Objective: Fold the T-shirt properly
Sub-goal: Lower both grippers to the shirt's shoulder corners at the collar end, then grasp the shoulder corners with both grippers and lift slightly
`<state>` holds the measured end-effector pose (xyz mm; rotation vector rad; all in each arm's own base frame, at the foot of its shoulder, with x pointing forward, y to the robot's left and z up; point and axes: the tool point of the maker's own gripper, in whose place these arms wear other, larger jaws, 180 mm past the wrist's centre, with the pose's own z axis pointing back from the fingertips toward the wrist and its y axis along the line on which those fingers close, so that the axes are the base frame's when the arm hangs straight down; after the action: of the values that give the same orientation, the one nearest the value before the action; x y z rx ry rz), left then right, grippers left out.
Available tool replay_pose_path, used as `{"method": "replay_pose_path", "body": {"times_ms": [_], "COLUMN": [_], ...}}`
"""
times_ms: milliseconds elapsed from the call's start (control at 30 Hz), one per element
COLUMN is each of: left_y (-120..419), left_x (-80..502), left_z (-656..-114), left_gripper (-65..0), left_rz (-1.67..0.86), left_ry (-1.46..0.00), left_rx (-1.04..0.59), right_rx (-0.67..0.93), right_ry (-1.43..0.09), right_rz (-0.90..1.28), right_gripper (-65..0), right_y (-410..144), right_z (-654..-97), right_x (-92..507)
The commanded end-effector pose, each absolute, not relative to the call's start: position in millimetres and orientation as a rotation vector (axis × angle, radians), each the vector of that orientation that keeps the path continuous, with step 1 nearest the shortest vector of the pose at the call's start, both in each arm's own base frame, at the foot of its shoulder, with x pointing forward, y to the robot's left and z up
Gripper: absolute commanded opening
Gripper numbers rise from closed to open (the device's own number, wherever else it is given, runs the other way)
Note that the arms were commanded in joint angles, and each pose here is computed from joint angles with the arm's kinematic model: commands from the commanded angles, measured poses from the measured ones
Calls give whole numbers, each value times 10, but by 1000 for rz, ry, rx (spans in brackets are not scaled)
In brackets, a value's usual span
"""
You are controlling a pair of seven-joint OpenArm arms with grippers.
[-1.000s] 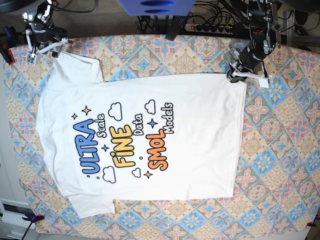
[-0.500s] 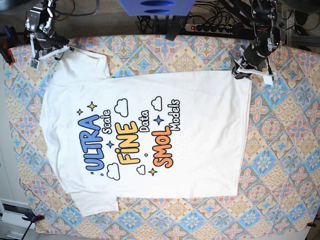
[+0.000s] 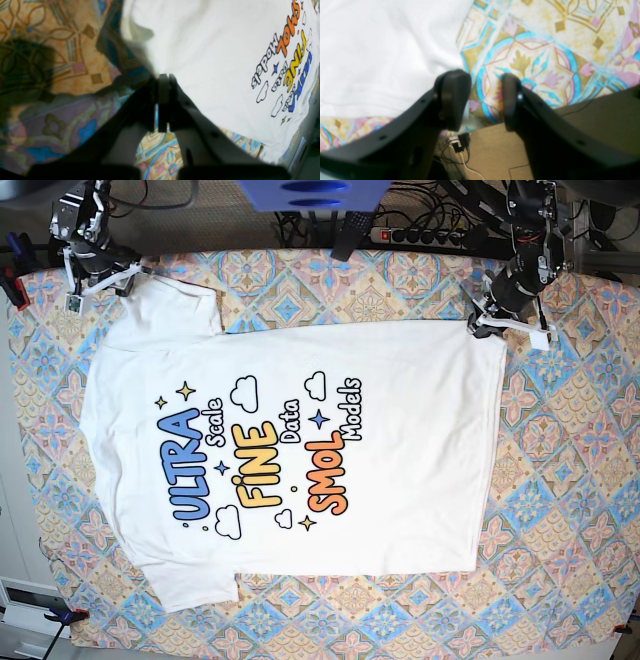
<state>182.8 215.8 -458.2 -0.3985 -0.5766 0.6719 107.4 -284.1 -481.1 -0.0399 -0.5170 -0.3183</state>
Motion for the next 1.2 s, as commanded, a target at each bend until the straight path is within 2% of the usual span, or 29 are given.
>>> {"method": "replay_pose_path", "body": {"times_ms": [0,200,500,800,1100,1167], "left_y": [2185,2185,2186,2187,2181,2181], "left_x": [1888,1888,1888,1901,1900,1900], "left_z": [-4506,-4506,-4507,-4502,-4503,-4503], "left_gripper": [-650,-650,-650,-650,-650,-650], "left_rz": [658,658,657,656,655,655], "left_ry": [-603,-603,-603,-606,-605,-605], "left_rx": [-401,-401,-400,-400,-401,-401], "right_rx": [-20,-3,162,175,299,311], "right_ry": [-486,-492,-554,-550,-593,-592], "right_rz": [-317,-325,-483,-491,-342,-328], "right_gripper": [-398,-398,-398,-398,-405,-431], "right_y": [-2785,-2718,-2542,-2524,-2263,-2242], "right_z": [-4843,-4843,-4768,-4769,-4679,-4685], "right_x": [1005,1022,1155,1155,1240,1228]}}
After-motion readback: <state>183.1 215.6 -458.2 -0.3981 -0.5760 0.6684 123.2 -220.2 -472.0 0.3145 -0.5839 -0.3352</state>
